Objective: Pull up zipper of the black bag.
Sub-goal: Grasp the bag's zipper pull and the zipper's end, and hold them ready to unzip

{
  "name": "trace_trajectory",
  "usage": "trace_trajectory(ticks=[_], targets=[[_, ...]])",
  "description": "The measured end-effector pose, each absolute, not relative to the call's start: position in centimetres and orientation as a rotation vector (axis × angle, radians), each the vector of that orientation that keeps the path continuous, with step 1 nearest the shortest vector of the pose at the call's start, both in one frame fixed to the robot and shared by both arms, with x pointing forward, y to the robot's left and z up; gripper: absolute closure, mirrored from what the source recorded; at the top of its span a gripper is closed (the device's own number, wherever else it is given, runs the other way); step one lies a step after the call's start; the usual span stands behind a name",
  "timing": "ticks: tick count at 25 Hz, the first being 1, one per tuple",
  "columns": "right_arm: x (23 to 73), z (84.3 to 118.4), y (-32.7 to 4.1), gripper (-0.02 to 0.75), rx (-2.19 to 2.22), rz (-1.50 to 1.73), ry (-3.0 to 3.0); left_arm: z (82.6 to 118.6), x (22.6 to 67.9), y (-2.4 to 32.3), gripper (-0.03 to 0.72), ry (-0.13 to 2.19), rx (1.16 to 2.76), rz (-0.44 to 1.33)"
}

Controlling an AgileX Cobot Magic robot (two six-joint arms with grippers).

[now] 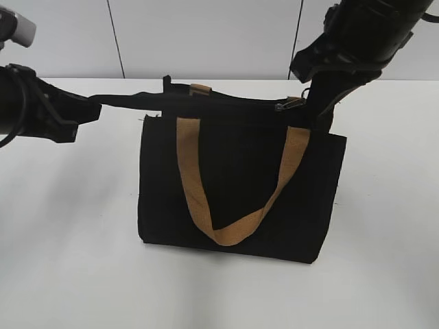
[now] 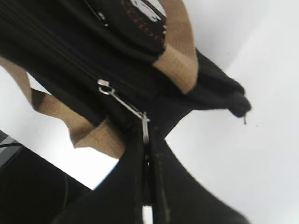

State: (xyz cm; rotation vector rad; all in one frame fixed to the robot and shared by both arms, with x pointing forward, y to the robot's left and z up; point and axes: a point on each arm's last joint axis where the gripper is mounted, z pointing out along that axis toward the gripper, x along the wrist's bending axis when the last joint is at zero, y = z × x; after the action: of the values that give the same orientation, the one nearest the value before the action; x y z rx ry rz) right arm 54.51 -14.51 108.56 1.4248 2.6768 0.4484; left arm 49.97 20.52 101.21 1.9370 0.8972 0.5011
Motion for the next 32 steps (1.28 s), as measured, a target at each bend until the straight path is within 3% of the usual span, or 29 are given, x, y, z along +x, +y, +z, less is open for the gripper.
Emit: trace_trajectory(ticks=[25,28,32], targets=[[54.5,108.94,-15.21,0.746,1.351,0.384,2.654,101.13,50.07,20.69,0.666,0.912,1.947,0.525],[54.44,108.99,-15.32,0.659,1.356,0.38,2.657,101.09,50.16,20.88,0.582,0.927,1.949,0.54],[54.28,109.22,-15.39,0.322,1.333,0.39,2.672,101.07,50.24,21.1,0.267,0.939,1.948,0.549]])
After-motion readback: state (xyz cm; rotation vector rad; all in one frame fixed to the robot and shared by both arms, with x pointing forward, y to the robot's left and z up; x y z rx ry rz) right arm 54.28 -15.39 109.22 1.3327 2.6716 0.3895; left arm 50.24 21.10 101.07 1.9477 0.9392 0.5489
